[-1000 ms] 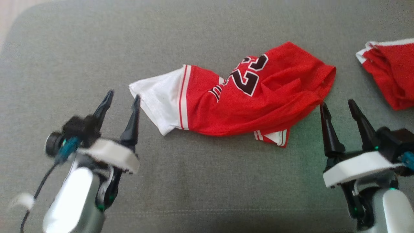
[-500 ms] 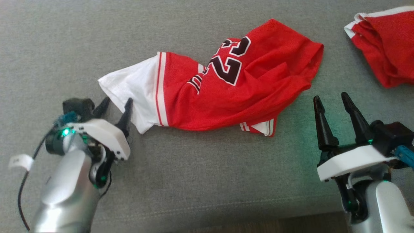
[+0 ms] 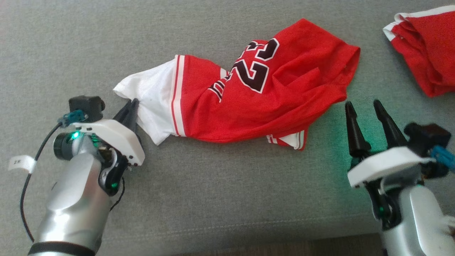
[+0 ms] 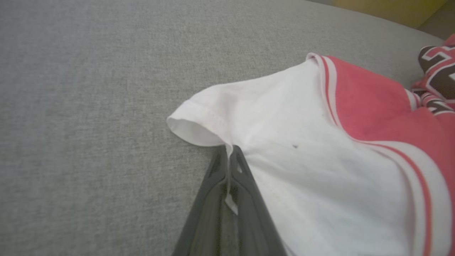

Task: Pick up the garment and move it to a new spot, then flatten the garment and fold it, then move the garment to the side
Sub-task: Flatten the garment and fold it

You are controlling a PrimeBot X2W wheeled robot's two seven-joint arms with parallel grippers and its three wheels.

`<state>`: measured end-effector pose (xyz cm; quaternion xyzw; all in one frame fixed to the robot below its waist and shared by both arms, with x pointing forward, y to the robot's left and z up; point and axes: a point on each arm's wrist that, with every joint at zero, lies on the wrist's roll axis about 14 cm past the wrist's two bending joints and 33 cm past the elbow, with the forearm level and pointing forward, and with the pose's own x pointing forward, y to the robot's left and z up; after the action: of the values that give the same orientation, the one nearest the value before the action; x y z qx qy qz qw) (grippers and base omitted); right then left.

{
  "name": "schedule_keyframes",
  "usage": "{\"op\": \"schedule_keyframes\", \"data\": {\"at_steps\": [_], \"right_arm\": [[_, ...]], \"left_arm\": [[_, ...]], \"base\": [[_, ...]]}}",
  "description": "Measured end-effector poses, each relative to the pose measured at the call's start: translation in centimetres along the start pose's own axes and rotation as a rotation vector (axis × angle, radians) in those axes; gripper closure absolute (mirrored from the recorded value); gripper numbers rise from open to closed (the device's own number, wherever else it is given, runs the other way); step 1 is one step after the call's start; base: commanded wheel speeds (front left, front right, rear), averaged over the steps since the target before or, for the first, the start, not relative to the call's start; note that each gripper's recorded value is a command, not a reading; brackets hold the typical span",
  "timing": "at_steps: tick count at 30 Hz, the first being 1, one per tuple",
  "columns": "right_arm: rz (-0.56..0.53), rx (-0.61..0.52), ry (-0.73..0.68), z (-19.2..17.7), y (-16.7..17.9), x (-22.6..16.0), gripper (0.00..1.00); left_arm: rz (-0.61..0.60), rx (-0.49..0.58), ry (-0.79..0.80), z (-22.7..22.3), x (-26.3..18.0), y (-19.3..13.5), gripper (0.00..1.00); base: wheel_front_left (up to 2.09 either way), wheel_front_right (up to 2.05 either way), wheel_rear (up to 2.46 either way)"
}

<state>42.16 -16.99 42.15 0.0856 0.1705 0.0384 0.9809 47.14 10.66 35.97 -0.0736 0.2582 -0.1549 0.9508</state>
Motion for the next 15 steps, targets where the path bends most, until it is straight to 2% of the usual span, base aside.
{"op": "schedule_keyframes", "data": {"at_steps": [5, 13, 14, 15], "right_arm": [[0.061, 0.017, 0.002, 0.4, 1.9, 2.1, 0.00], [0.091, 0.075, 0.147, -3.3, 2.9, 2.7, 0.00], [0.093, 0.087, 0.154, -3.5, 3.0, 2.7, 0.15], [0.095, 0.097, 0.168, -3.8, 3.1, 2.7, 0.63]], "left_arm": [[-0.004, 0.002, -0.009, 0.0, -0.1, 0.0, 1.00], [-0.005, 0.008, -0.015, -0.1, -0.1, 0.0, 1.00], [-0.005, 0.009, -0.014, -0.1, -0.1, 0.0, 1.00], [-0.005, 0.009, -0.017, -0.1, -0.1, 0.0, 1.00]], "base": [[0.00, 0.00, 0.00], [0.00, 0.00, 0.00], [0.00, 0.00, 0.00], [0.00, 0.00, 0.00]]}}
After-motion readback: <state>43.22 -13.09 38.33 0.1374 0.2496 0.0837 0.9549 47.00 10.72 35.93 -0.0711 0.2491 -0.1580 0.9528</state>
